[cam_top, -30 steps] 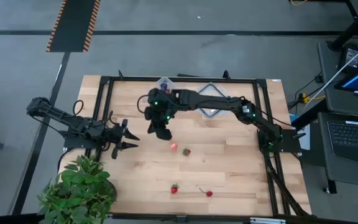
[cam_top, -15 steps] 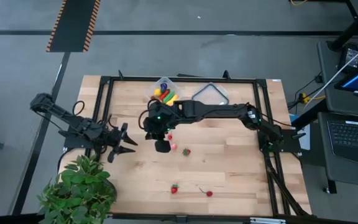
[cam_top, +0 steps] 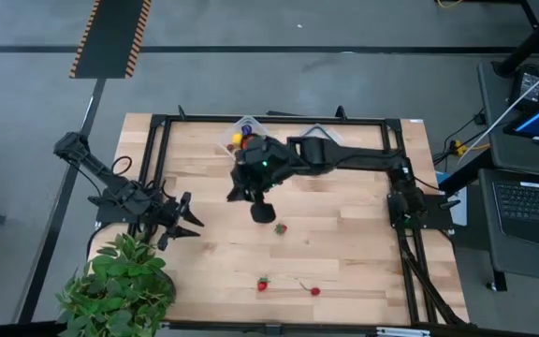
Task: Pick and placing Produce into tupperware
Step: Put the top cherry into the transparent container
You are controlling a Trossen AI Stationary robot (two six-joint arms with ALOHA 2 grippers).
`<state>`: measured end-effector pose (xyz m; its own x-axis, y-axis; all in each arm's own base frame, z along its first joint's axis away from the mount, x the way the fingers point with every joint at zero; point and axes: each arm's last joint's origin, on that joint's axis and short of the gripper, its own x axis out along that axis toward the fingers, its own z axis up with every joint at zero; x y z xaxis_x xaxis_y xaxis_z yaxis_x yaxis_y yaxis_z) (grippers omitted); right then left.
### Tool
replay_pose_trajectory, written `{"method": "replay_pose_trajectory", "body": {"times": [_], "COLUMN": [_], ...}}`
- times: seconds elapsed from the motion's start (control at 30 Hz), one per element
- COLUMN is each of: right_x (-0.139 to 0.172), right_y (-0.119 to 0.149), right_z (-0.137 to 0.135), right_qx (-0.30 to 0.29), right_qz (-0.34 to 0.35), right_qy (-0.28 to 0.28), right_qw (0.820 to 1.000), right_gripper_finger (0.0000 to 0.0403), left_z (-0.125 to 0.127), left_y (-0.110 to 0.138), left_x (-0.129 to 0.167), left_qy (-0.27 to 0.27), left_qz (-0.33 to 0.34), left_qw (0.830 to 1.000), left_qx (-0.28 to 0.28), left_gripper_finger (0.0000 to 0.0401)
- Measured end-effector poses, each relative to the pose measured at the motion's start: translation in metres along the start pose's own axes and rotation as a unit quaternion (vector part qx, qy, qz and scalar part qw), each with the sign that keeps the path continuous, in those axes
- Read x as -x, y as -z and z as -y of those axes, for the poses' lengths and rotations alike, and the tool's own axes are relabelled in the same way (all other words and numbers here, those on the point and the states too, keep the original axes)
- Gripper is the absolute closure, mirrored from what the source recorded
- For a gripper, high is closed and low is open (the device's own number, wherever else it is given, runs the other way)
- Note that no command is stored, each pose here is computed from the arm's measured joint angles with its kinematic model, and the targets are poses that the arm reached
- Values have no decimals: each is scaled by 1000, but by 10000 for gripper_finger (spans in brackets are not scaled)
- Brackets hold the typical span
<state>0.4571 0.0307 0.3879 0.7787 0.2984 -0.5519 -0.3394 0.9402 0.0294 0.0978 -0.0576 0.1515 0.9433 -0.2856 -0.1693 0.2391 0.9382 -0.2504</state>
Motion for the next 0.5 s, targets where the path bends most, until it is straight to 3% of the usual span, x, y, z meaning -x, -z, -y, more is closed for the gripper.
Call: {"method": "replay_pose_trajectory", "body": {"times": [0.1, 0.33, 0.4, 0.5], "right_x": [-1, -12, -8, 0], "right_y": [2, 21, 34, 59], "right_z": [-7, -1, -3, -5], "right_qx": [11, 36, 28, 12], "right_qz": [10, 91, 103, 110], "right_qy": [-7, -20, -45, -37], "right_qw": [1000, 995, 993, 993], "right_gripper_finger": [372, 372, 372, 372], "left_z": [0, 4, 6, 7], "left_y": [-1, -3, -3, -3], "left_x": [0, 2, 2, 2], "left_qy": [-19, -1, 5, 10], "left_qz": [10, 24, 24, 22], "left_qw": [1000, 1000, 1000, 1000], "left_qx": [-3, 1, 2, 0], "left_gripper_finger": [261, 261, 261, 261]}}
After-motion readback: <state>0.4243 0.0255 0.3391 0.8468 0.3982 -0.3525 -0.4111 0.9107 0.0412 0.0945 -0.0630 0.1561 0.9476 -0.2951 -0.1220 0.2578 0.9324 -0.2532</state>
